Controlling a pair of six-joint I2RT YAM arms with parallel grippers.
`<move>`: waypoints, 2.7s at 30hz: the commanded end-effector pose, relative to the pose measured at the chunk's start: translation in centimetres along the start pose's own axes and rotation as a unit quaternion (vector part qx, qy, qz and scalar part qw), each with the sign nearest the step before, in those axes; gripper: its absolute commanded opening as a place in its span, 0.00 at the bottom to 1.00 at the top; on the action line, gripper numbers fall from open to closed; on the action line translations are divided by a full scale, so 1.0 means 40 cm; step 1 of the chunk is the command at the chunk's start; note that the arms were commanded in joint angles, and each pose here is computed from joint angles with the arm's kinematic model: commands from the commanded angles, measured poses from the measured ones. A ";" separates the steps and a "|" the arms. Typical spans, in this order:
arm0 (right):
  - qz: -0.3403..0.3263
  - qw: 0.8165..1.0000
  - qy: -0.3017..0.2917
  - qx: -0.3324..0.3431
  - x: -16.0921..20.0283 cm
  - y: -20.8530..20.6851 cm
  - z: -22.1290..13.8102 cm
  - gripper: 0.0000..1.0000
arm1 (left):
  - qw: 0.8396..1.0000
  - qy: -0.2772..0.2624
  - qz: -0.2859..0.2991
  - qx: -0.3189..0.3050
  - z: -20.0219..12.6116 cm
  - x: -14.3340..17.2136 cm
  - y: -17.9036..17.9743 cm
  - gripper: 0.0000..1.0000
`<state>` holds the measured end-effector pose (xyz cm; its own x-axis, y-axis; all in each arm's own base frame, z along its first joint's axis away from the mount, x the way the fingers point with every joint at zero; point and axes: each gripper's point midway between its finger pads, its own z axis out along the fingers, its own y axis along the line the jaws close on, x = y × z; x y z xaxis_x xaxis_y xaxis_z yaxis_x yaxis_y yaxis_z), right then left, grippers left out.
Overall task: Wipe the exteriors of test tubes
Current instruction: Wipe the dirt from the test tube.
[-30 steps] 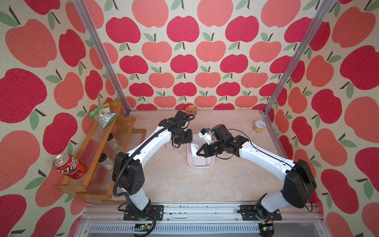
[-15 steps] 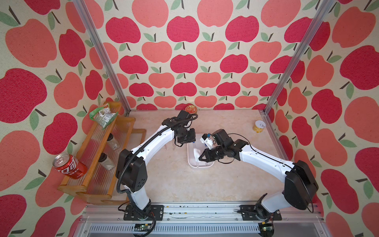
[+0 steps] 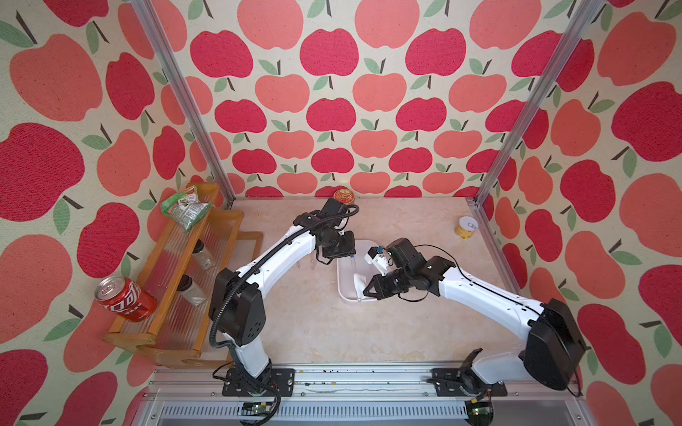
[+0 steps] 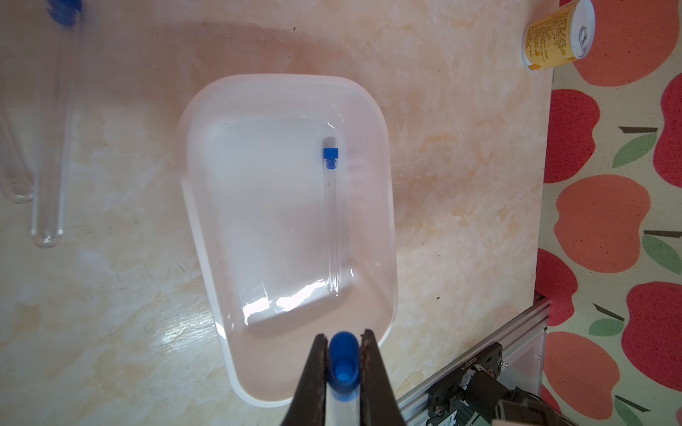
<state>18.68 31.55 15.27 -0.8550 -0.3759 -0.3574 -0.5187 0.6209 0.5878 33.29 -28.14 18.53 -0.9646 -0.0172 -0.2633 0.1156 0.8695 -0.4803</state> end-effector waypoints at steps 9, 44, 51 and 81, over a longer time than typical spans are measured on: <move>0.005 1.000 -0.014 0.027 -0.088 -0.016 -0.021 0.00 | 1.000 0.005 0.001 0.018 0.009 0.014 -0.032 0.05; 0.012 0.999 -0.011 0.039 -0.040 -0.052 -0.056 0.00 | 1.000 -0.001 0.002 0.027 0.020 -0.027 -0.041 0.05; 0.007 0.999 -0.017 0.042 -0.130 -0.059 -0.056 0.00 | 1.000 0.004 0.007 0.030 0.022 -0.015 -0.052 0.05; 0.009 0.999 0.026 0.047 0.032 -0.037 -0.041 0.00 | 0.999 -0.006 0.008 0.043 0.002 -0.026 -0.043 0.05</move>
<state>17.27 28.98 14.59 -0.8555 -0.4167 -0.3073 -0.5174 0.6670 0.5361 34.30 -29.62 18.22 -0.9658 -0.0086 -0.2592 0.1324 0.8430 -0.5213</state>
